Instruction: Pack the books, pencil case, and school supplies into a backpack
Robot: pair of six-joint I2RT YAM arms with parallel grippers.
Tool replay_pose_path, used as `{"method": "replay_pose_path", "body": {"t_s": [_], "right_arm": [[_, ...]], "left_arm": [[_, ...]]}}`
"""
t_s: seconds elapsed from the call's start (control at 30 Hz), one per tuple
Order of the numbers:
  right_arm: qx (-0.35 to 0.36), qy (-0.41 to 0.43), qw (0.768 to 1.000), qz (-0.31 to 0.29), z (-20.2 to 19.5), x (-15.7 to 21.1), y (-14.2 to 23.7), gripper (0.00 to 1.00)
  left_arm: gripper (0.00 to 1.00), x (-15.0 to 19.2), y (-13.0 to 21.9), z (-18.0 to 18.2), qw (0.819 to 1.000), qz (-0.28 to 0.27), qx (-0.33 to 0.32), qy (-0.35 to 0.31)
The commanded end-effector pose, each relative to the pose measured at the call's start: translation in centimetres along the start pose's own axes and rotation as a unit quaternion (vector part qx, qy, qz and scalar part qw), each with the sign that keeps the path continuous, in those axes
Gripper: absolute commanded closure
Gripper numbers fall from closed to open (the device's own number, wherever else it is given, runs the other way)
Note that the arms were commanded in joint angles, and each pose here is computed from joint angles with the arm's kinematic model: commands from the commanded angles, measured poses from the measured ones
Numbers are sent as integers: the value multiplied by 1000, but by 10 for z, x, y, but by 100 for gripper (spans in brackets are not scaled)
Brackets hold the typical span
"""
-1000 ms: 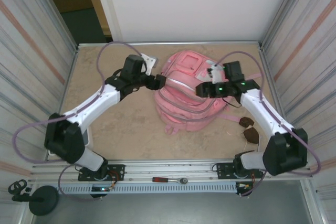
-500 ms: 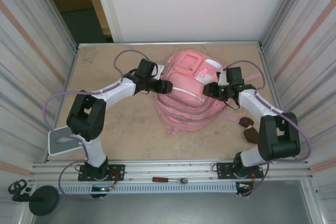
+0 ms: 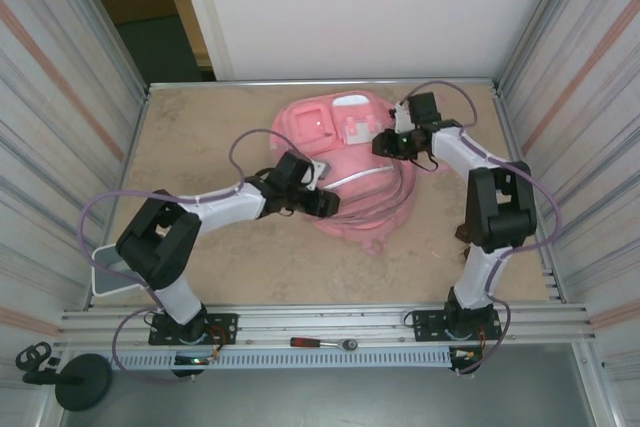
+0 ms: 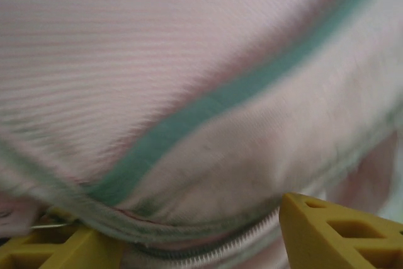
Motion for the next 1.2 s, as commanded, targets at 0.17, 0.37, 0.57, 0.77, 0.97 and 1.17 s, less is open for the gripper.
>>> {"method": "replay_pose_path", "body": {"t_s": [0.17, 0.37, 0.57, 0.77, 0.97, 1.17], "right_arm": [[25, 74, 997, 22, 30, -26, 7, 56], [96, 80, 992, -36, 24, -25, 65, 52], [73, 55, 993, -76, 32, 25, 101, 47], [-21, 9, 999, -34, 36, 91, 91, 48], [-75, -13, 997, 5, 35, 114, 67, 56], [-46, -28, 998, 10, 14, 105, 52, 64]], "left_arm": [[31, -2, 28, -85, 991, -4, 72, -110], [30, -8, 77, -80, 965, -46, -10, -258], [30, -16, 106, -52, 853, -112, -120, -495], [29, -21, 90, -31, 718, -78, -123, -681], [30, -37, 66, -6, 680, 7, -126, -722], [33, -37, 41, 2, 655, 42, -112, -746]]}}
Point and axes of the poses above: each hand's point on the last joint's axis, 136 mm out from that joint toward the fingers, its own y axis back along the fingers, its own z axis along the line the jaws close on, x = y × z, the point moved 5 cm from there along y, back along the fingers
